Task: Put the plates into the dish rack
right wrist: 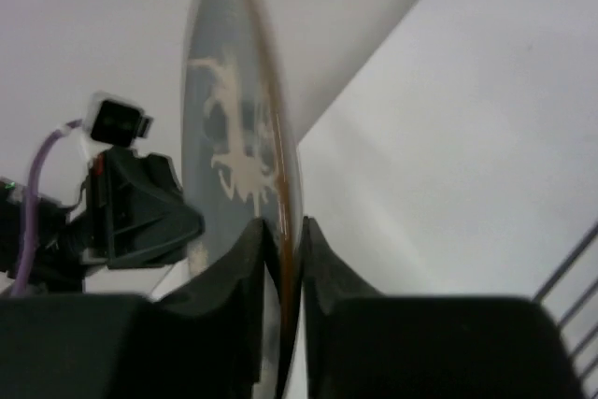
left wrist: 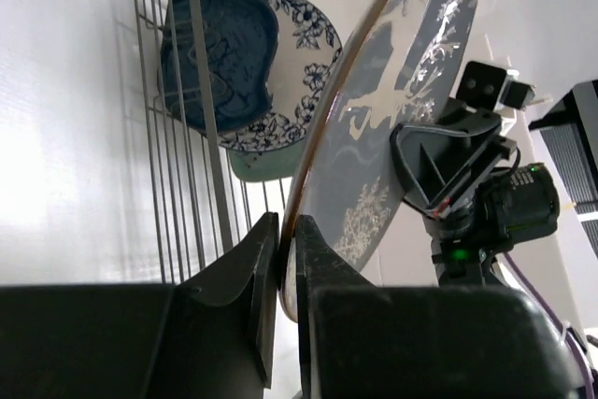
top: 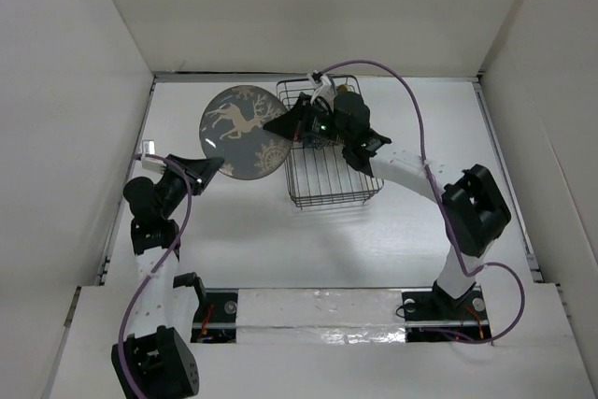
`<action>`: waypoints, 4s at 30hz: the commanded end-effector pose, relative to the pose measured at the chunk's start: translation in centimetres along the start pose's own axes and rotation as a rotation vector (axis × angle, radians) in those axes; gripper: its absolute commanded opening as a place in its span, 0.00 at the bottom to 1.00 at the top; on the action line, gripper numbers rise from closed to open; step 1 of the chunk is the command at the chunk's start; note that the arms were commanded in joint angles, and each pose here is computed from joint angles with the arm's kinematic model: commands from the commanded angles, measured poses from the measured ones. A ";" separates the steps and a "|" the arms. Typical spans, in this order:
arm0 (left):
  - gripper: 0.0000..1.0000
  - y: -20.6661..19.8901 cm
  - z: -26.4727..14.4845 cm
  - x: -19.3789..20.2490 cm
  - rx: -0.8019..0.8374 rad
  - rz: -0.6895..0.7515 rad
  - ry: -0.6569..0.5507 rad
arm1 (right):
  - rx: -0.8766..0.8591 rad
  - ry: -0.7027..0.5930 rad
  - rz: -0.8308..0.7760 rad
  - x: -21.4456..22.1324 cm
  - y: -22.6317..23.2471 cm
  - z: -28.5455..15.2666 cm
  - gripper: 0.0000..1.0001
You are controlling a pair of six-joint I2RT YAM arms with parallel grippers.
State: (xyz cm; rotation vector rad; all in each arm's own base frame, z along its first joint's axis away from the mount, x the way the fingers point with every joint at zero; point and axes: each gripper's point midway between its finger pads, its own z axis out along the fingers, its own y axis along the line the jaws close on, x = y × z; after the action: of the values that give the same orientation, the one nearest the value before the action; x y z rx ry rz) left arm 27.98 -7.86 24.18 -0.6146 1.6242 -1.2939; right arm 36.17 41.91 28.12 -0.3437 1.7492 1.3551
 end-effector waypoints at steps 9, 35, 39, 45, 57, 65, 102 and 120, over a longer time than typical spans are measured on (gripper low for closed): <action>0.28 -5.3 0.3 -2.0 0.102 0.272 -0.012 | -0.088 -0.169 0.011 -4.2 2.6 -2.7 0.00; 0.49 -6.3 0.6 2.1 -0.012 0.637 0.072 | 0.999 -0.441 -0.480 -16.9 -4.5 -6.8 0.00; 0.47 -6.2 0.5 2.6 -0.015 0.674 0.092 | 1.066 -0.381 -0.536 -15.7 -5.6 -5.4 0.00; 0.45 -6.1 0.3 2.6 -0.039 0.694 0.092 | 1.150 -0.337 -0.611 -14.2 -6.5 -4.2 0.00; 0.44 -6.2 0.1 2.8 -0.030 0.691 0.095 | 1.271 -0.294 -0.843 -14.4 -4.5 -3.4 0.00; 0.43 -6.2 0.1 2.7 -0.038 0.693 0.089 | 1.263 -0.235 -0.817 -11.9 -7.0 -2.3 0.00; 0.40 -5.9 0.2 3.0 -0.053 0.691 0.107 | 1.307 -0.403 -0.489 -8.3 -11.4 -3.1 0.00; 0.41 -5.3 0.6 2.5 -0.080 0.689 0.087 | 1.162 -0.308 -0.351 -6.6 -14.2 -2.6 0.54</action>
State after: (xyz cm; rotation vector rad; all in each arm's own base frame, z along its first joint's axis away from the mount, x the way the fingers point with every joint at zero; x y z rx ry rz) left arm 26.25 -12.04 25.29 -0.0473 1.8342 -0.7682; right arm 48.65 33.07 19.49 0.1102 1.8630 -0.0697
